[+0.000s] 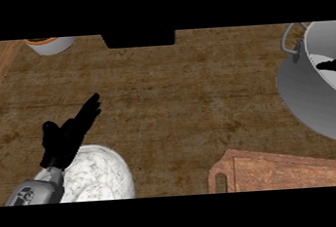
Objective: Pick the lemon from the cutting board and place it in the pot
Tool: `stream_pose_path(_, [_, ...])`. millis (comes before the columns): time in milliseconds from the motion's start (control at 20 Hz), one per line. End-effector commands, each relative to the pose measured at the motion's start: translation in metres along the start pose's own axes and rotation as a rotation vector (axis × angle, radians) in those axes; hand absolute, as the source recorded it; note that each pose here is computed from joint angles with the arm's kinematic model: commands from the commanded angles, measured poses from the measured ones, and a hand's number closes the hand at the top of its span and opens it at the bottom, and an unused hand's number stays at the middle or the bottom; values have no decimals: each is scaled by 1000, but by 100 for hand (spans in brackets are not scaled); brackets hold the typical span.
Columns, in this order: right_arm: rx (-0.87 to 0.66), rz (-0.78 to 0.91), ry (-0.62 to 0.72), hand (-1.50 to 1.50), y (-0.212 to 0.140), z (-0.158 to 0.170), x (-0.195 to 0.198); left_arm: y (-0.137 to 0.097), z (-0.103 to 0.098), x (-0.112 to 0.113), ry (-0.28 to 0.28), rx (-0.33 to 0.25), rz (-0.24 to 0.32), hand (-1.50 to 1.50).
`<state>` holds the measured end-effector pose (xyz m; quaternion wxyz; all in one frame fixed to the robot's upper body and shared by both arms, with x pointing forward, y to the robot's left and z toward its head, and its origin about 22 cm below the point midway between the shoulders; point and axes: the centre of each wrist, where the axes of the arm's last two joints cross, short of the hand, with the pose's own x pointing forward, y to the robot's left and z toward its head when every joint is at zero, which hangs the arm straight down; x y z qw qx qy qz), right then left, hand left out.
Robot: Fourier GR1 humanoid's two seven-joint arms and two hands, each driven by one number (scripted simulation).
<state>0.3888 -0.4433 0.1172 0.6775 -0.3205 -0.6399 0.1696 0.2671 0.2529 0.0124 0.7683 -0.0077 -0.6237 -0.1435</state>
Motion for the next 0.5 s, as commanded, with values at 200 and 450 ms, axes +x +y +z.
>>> stream_pose_path(200, [-325,-307,-10,-150,-66,22,-29,-28,4,-26,45,-24,56,0])
stream_pose_path(450, [-380,-409,-57,-150,-117,47,-46,-11,-3,-28,54,-23,48,0])
